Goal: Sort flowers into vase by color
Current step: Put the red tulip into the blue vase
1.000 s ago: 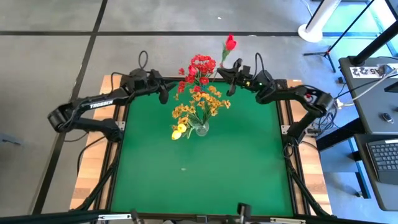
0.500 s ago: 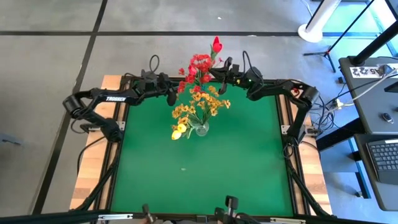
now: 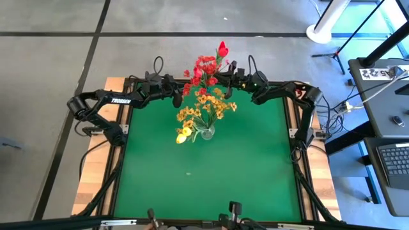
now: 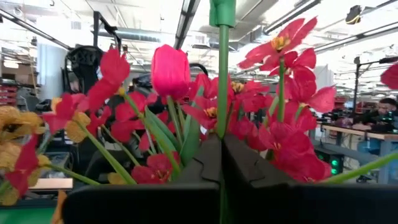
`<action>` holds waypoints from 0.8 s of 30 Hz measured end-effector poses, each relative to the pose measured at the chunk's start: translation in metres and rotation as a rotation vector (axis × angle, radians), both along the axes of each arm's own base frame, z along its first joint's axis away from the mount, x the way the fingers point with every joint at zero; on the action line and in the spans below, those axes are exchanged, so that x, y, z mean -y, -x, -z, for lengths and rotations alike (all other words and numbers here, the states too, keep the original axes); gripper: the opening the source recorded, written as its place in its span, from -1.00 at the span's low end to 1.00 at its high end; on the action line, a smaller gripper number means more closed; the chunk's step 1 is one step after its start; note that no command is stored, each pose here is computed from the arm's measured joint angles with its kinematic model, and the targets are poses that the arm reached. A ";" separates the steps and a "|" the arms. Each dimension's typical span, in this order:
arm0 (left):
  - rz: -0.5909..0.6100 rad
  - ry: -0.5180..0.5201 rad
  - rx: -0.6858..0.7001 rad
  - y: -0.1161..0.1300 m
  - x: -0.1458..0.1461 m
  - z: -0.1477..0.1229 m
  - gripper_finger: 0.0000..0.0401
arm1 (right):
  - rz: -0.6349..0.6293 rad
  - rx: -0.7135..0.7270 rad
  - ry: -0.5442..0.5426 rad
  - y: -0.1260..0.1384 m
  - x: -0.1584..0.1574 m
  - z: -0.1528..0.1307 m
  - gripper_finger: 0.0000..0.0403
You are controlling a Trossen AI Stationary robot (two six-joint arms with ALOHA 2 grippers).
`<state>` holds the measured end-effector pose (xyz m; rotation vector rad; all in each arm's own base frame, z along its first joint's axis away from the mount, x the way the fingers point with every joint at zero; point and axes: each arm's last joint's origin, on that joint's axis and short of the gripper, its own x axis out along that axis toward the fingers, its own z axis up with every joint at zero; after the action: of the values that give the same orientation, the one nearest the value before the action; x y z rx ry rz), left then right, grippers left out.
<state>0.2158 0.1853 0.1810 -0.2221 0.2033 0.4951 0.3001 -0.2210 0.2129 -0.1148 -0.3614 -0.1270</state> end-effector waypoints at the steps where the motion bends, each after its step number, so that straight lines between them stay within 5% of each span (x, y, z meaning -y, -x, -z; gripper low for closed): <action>1: 0.000 0.000 0.000 0.000 0.000 0.000 -0.31 | -0.006 0.002 0.000 0.000 0.000 0.000 -1.00; 24: 0.043 -0.025 0.034 -0.009 0.009 -0.004 -0.31 | -0.008 -0.055 0.006 -0.012 -0.009 0.013 -1.00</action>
<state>0.2246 0.1761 0.1851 -0.2006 0.1687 0.4505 0.3117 -0.2118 0.1998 -0.1225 -0.3073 -0.1149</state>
